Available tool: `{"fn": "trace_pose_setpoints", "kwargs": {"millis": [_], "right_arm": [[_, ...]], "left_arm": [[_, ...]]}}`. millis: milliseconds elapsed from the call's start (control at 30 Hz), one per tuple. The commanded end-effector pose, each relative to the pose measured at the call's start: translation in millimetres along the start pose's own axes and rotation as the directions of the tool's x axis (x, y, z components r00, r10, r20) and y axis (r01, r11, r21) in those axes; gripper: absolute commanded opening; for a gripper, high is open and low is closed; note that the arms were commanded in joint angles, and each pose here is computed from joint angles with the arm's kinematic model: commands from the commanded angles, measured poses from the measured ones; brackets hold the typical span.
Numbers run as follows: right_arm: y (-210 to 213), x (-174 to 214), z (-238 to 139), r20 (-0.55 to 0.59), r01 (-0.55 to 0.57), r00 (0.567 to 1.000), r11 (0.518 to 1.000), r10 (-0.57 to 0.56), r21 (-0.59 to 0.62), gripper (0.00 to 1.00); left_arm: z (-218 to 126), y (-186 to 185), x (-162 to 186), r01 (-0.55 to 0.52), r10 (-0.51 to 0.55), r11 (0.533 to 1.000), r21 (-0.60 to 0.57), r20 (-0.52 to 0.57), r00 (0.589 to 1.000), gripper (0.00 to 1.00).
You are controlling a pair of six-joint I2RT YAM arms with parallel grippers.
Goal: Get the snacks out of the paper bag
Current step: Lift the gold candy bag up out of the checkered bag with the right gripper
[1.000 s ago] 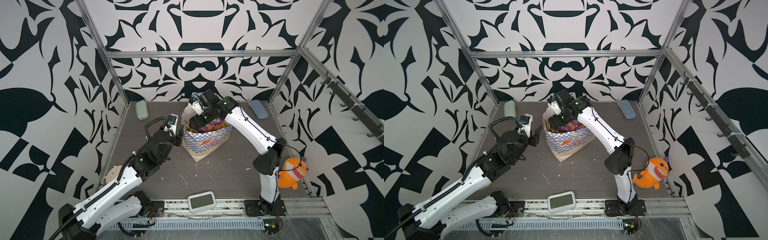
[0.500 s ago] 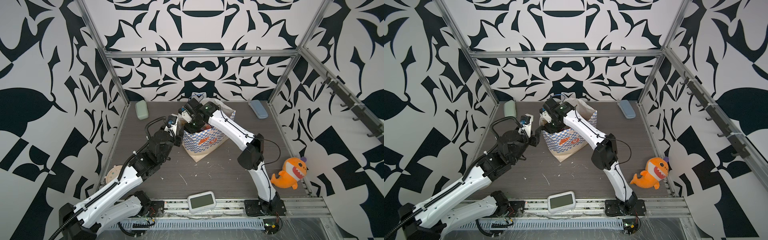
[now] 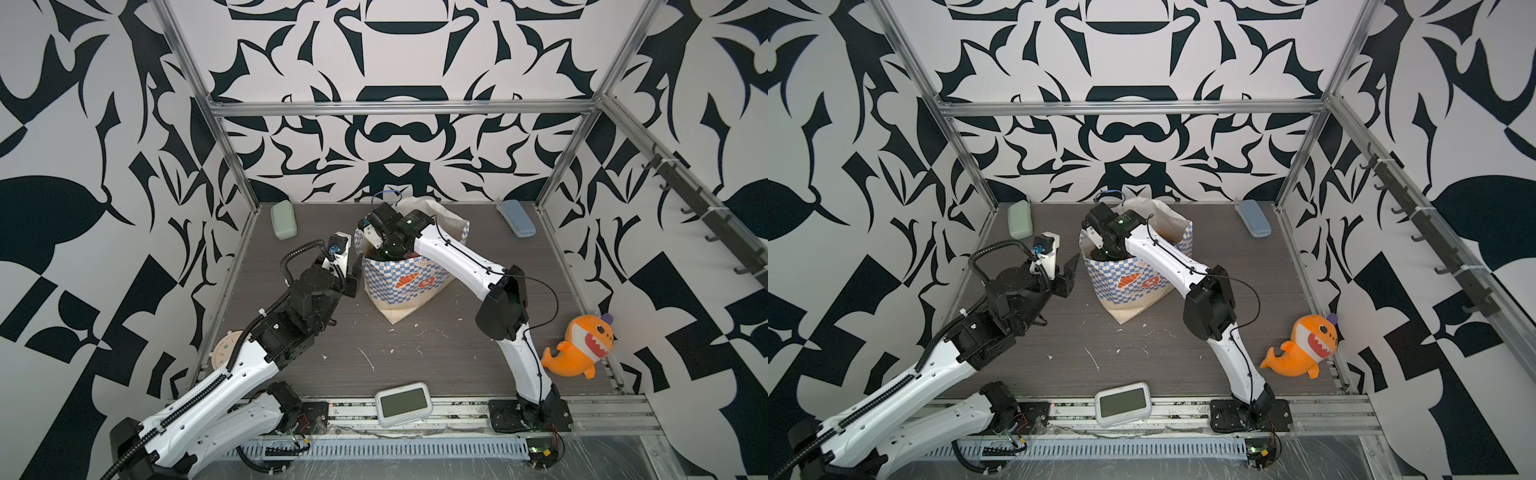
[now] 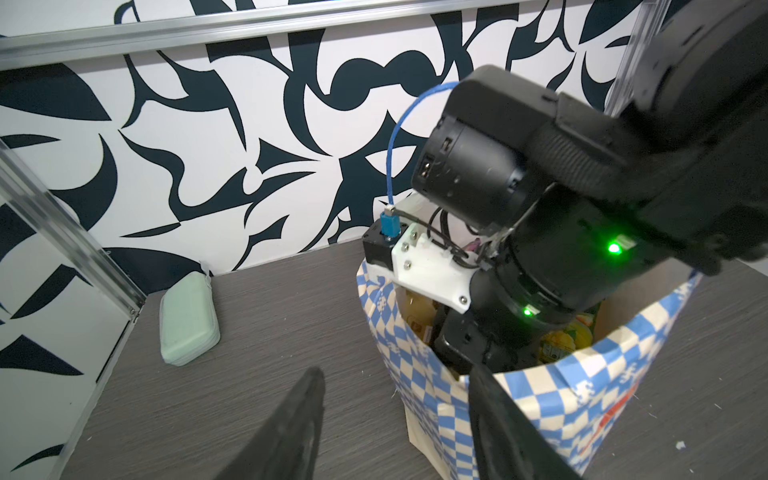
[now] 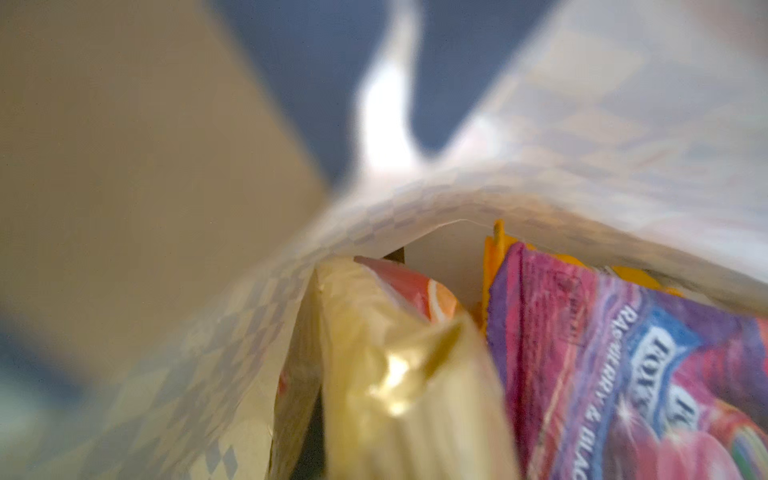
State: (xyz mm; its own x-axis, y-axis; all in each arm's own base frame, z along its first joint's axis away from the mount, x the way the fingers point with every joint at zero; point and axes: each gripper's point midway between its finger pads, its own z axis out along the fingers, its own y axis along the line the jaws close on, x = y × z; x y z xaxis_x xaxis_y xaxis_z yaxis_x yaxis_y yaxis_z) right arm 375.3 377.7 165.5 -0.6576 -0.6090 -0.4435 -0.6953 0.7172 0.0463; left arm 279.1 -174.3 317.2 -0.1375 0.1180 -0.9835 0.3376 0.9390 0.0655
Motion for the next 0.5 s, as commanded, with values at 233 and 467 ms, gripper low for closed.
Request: {"fn": "trace_pose_setpoints", "kwargs": {"millis": [233,467], "right_arm": [[1,-43,-114,0.295,-0.041,0.953,0.995,0.066,-0.088,0.00],[-12,-51,-157,0.400,-0.057,0.910,0.989,0.108,-0.137,0.00]], "left_arm": [[7,-3,2,0.001,-0.001,1.000,-0.001,-0.013,1.000,0.58],[3,1,-2,0.008,-0.008,1.000,-0.012,0.007,1.000,0.58]]}}
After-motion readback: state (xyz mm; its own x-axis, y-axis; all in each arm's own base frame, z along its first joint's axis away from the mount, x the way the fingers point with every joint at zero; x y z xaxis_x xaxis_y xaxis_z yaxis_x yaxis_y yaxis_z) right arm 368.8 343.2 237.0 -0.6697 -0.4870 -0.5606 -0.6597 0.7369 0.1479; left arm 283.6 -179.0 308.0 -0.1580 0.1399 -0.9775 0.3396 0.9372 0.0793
